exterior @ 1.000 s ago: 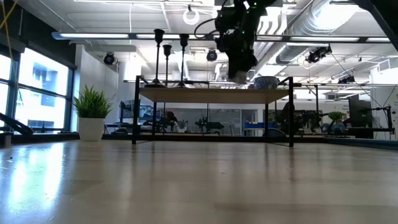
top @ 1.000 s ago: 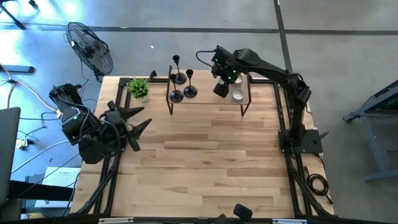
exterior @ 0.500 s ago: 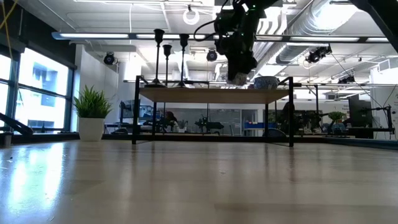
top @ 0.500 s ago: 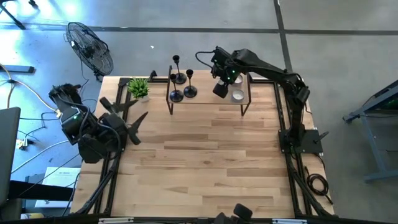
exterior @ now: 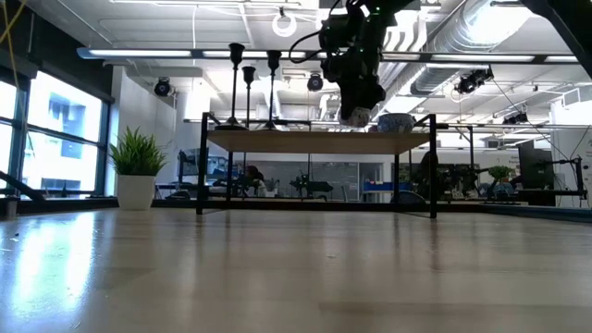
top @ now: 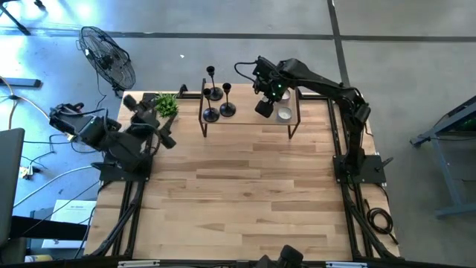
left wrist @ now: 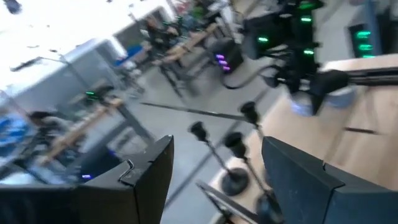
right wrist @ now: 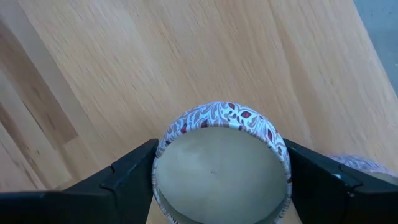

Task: Pick & Place candle stick holders
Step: Put the red patterned scented candle on the shelf

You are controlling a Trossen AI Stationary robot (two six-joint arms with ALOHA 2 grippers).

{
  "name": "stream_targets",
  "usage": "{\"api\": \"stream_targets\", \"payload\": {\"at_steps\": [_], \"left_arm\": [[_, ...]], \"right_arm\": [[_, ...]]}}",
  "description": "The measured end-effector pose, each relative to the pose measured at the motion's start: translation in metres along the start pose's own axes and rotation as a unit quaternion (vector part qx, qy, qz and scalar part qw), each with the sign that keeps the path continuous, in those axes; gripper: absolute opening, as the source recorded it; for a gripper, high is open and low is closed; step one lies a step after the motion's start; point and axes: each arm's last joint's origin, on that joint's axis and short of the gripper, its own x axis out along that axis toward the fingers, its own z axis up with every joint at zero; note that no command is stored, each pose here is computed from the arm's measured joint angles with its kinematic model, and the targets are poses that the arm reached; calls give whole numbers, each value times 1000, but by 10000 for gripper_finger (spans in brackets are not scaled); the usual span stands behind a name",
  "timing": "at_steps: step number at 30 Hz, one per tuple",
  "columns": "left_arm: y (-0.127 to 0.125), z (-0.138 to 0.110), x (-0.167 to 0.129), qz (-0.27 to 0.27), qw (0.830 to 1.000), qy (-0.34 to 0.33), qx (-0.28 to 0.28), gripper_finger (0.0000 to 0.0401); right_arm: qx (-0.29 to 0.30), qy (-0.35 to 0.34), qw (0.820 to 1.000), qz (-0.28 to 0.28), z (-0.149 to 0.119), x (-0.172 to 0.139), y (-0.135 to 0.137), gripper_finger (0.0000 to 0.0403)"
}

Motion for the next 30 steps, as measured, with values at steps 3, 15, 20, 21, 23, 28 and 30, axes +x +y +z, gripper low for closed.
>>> {"api": "stream_targets", "payload": {"at_steps": [3, 15, 20, 21, 23, 28, 30], "left_arm": [[-1, -1, 5, -36, 999, 11, -2, 239], [-4, -2, 13, -97, 995, 30, -4, 239], [-4, -2, 13, -97, 995, 29, -4, 239], [-4, -2, 13, -97, 995, 29, -4, 239], [-4, -2, 13, -97, 995, 29, -4, 239], [-4, -2, 13, -97, 995, 30, -4, 239], [-4, -2, 13, -97, 995, 30, -4, 239]], "right_arm": [[0, 0, 1000, 0, 0, 0, 0, 298], [-1, -8, 1000, -1, 2, 0, 0, 304], [-1, -8, 1000, -2, 2, 0, 0, 305], [-1, -8, 1000, -1, 2, 0, 0, 305], [-2, -8, 1000, -1, 2, 0, 0, 306], [-1, -8, 1000, -1, 2, 0, 0, 306], [-1, -8, 1000, -1, 2, 0, 0, 306]]}}
